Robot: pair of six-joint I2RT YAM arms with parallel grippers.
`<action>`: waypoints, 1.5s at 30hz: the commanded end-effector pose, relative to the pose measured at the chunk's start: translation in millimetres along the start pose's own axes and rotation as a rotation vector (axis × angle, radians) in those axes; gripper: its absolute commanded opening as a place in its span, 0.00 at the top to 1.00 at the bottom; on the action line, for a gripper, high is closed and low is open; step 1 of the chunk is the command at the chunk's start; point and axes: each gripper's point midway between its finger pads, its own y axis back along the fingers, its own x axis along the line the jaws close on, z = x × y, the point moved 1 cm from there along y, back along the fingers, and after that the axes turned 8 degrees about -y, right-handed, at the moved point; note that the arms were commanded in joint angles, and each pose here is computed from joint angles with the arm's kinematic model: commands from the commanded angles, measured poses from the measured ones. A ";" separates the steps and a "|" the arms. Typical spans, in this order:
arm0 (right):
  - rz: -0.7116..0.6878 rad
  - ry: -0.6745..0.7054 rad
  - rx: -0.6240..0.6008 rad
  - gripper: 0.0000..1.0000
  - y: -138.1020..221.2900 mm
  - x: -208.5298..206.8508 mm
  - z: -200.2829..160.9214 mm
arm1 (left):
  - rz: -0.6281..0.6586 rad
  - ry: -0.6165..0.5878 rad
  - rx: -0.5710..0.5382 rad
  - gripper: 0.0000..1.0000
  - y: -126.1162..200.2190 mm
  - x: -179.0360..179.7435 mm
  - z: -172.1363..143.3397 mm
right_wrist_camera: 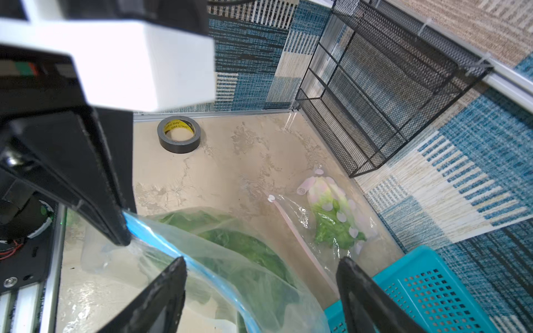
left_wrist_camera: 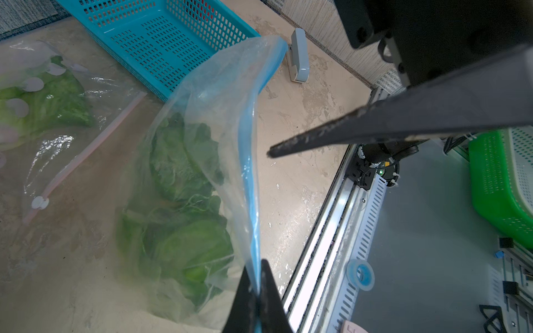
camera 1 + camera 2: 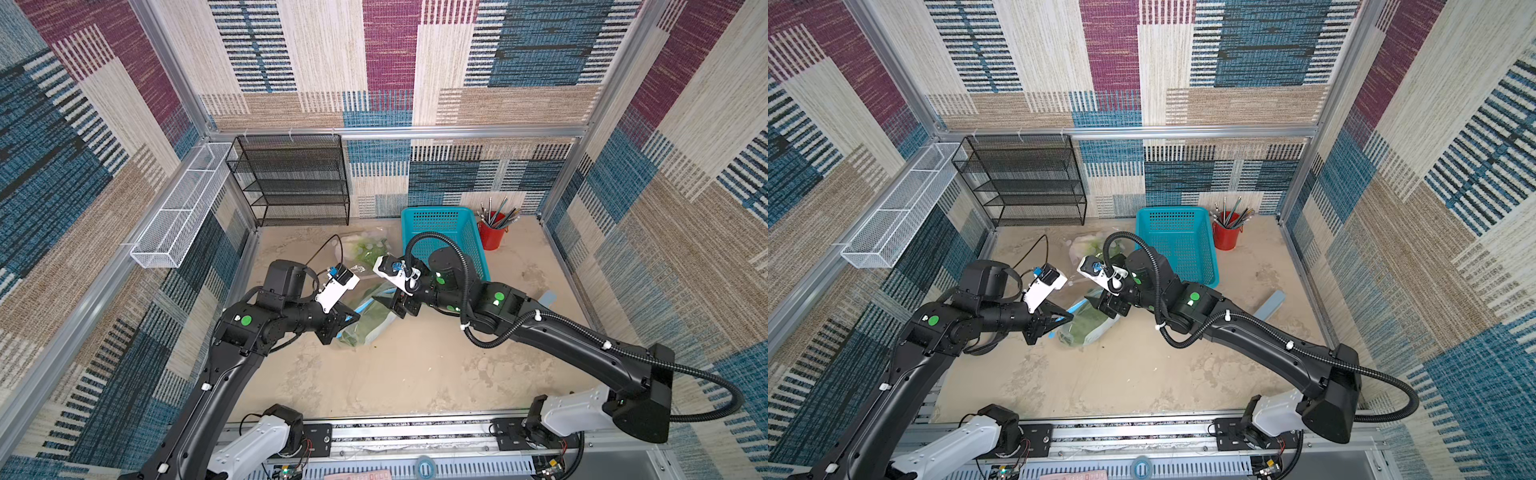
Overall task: Open the zip-top bag and take out the chinese cabbages
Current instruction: Adjust the zipper food storage bag at the center of the board.
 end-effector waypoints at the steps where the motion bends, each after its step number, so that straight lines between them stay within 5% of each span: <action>1: -0.013 0.089 0.014 0.17 -4.6 5.1 -4.4 | -0.051 -0.027 0.000 1.00 -0.1 -6.9 2.6; 11: 0.071 0.165 0.035 0.20 -15.3 27.6 -13.3 | -0.115 -0.030 0.000 1.00 -0.8 -14.1 6.6; 22: 0.149 0.159 0.077 0.87 -19.0 39.5 -19.7 | -0.089 -0.041 0.000 1.00 3.5 -11.6 11.8; 24: 0.158 0.150 0.071 0.93 -15.4 40.5 -17.9 | -0.042 -0.045 0.005 0.89 7.3 -6.5 12.9; 28: 0.208 0.122 0.094 0.97 -12.5 48.2 -19.7 | 0.116 -0.064 -0.004 0.69 24.5 7.6 17.4; 32: 0.273 0.081 0.165 1.00 -19.6 57.4 -28.3 | 0.264 -0.073 -0.040 0.61 47.1 14.3 17.0; 39: 0.459 -0.080 0.253 1.00 -26.6 59.9 -36.6 | 0.436 -0.112 -0.074 0.61 74.4 15.9 -2.2; 45: 0.536 -0.180 0.284 1.00 -36.8 51.5 -32.1 | 0.455 -0.131 -0.064 0.64 73.6 13.7 -18.9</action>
